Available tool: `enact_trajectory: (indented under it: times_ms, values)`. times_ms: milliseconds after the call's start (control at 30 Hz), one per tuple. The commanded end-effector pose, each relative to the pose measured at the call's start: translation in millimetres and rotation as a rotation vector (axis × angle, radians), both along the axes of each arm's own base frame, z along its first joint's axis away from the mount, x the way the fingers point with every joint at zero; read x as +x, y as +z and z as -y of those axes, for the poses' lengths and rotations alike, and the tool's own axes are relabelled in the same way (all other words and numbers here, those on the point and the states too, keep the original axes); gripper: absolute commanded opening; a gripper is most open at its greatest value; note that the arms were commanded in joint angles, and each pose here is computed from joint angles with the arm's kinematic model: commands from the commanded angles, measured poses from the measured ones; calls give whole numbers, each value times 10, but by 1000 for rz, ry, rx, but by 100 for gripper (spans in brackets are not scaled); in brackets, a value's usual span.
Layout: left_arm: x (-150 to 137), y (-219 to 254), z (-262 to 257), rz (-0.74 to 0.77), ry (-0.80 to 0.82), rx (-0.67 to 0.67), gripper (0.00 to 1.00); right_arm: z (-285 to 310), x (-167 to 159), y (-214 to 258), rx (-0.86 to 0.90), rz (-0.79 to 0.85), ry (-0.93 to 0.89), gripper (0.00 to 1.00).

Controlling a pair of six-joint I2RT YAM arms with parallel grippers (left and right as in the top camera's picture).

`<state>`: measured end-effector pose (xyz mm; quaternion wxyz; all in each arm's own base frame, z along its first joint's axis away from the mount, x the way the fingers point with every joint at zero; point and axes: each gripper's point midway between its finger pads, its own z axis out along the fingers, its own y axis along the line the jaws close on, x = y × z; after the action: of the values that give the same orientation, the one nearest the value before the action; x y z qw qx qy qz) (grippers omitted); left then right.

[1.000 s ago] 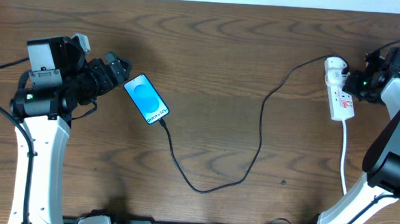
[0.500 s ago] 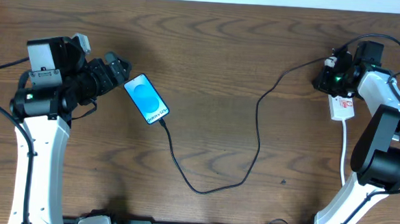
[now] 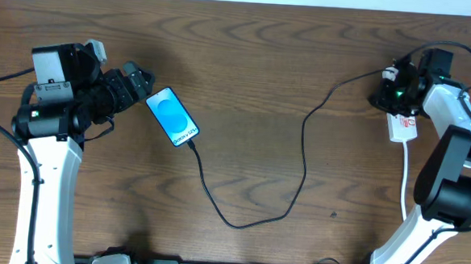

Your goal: Plug charger to phone and switch on socket

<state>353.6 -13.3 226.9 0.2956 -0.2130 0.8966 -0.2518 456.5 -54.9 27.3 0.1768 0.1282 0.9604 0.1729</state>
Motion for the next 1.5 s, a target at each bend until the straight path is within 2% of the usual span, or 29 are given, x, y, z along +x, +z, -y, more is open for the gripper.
enact_trajectory:
  times_ms: [0,267,433,600,667,700,900,1133,1367,1467]
  values:
    - [-8,17,29,7,-17,-3,94,23,-229,126,28,-44,-43,11]
    - [-7,17,28,7,-17,-3,94,18,-604,1234,-45,99,15,33]
    - [-7,17,28,7,-17,-3,94,-115,-991,1928,-103,221,61,45]
    - [-8,17,29,7,-17,-3,94,-274,-1465,2499,-164,351,98,63]
    - [-7,17,28,7,-17,-3,94,-338,-1655,2675,-178,397,97,75]
    - [-7,17,28,7,-17,-3,94,-367,-1756,2762,-189,423,96,99]
    - [-7,17,28,7,-17,-3,94,-519,-2245,3132,-241,560,92,99]
    - [-7,17,28,7,-17,-3,94,-617,-2721,3257,-327,635,113,99]
    - [-8,17,29,7,-17,-3,94,-700,-2930,3230,-347,660,142,99]
    - [-8,17,29,7,-17,-3,94,-716,-2903,3238,-374,723,162,99]
